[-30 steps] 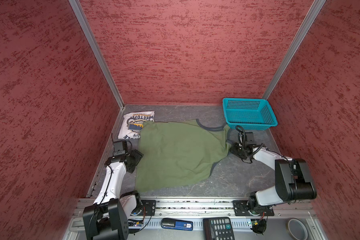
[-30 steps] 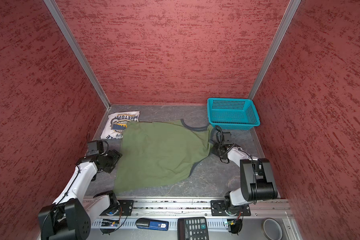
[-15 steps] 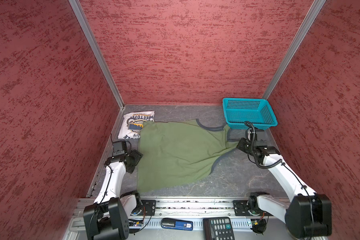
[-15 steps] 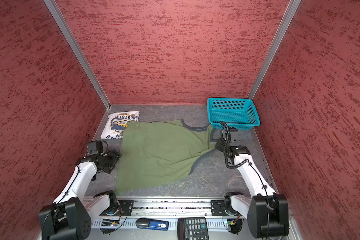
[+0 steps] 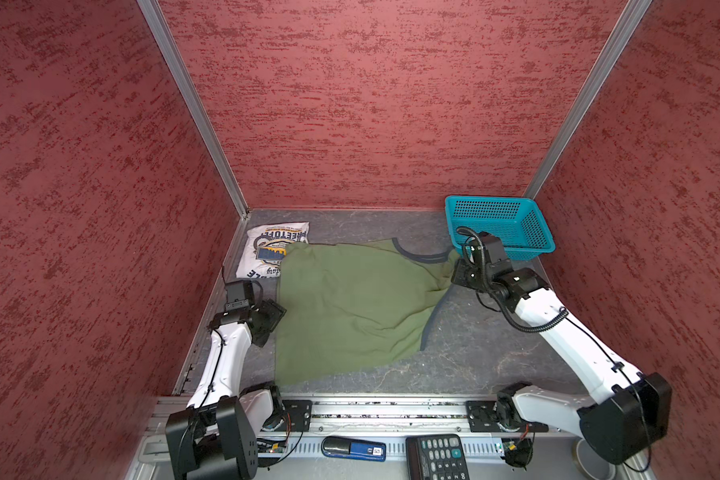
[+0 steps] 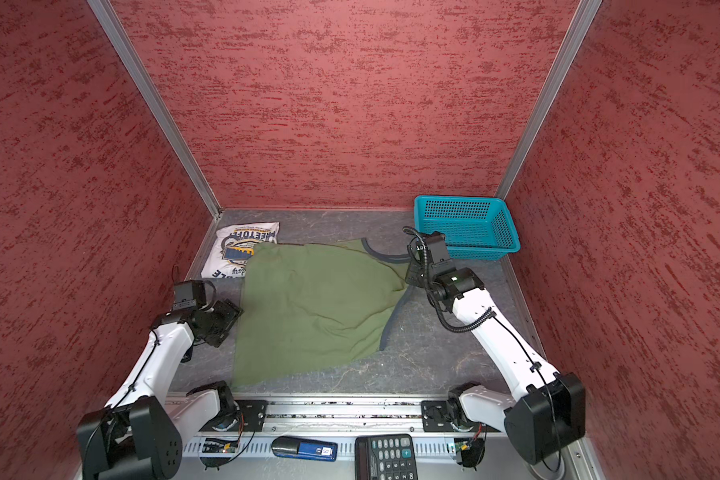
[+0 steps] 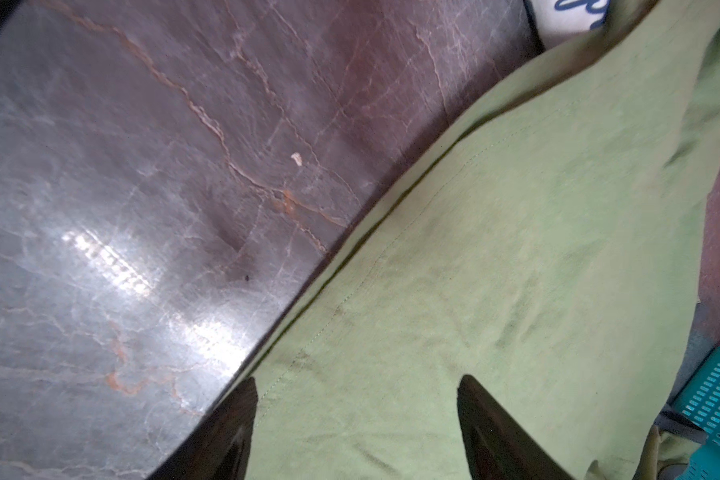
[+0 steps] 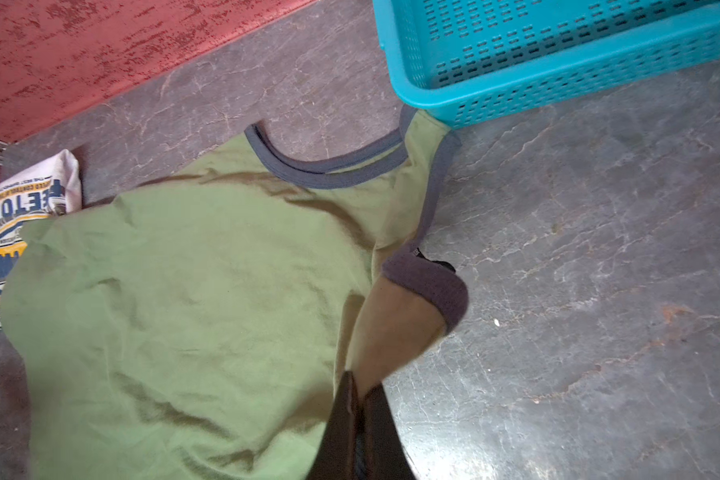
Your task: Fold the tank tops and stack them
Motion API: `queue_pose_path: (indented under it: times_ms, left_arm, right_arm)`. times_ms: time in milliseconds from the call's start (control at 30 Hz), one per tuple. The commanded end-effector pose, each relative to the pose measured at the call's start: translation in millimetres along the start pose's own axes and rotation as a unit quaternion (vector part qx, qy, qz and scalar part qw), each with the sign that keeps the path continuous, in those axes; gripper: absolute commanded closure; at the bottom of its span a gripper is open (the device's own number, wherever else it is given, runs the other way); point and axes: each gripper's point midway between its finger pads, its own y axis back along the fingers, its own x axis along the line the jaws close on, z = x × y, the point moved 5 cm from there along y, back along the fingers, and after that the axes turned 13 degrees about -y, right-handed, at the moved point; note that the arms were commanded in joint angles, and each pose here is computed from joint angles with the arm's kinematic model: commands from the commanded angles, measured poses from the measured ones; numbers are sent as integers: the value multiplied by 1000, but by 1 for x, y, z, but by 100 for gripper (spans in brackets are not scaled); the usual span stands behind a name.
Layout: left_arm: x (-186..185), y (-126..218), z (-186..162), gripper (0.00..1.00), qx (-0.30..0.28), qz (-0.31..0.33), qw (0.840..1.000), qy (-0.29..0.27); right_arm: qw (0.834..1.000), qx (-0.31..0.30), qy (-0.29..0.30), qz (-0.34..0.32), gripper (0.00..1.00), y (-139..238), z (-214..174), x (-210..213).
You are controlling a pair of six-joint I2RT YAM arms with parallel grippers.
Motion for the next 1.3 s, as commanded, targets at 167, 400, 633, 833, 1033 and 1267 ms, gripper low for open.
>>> queue_pose_path:
  times_ms: [167, 400, 633, 833, 1033, 1267]
  left_arm:
    - [-4, 7, 3, 21, -8, 6, 1000, -15]
    - [7, 12, -15, 17, -19, 50, 999, 1]
    - [27, 9, -39, 12, -35, 71, 996, 42]
    - [11, -2, -31, 13, -11, 44, 999, 7]
    - [-35, -1, -22, 13, -8, 26, 997, -78]
    - [-89, -16, -42, 13, 38, -3, 983, -181]
  right_arm:
    - [998, -41, -22, -31, 100, 15, 5, -15]
    - [989, -46, -73, -117, 100, 1, -29, -84]
    - [980, -20, -156, -124, 100, -22, -59, -129]
    - [971, -11, -208, -116, 100, -21, -77, -144]
    - [970, -14, -218, -106, 59, -20, -84, -149]
    - [981, -95, -134, -103, 31, 4, -21, -117]
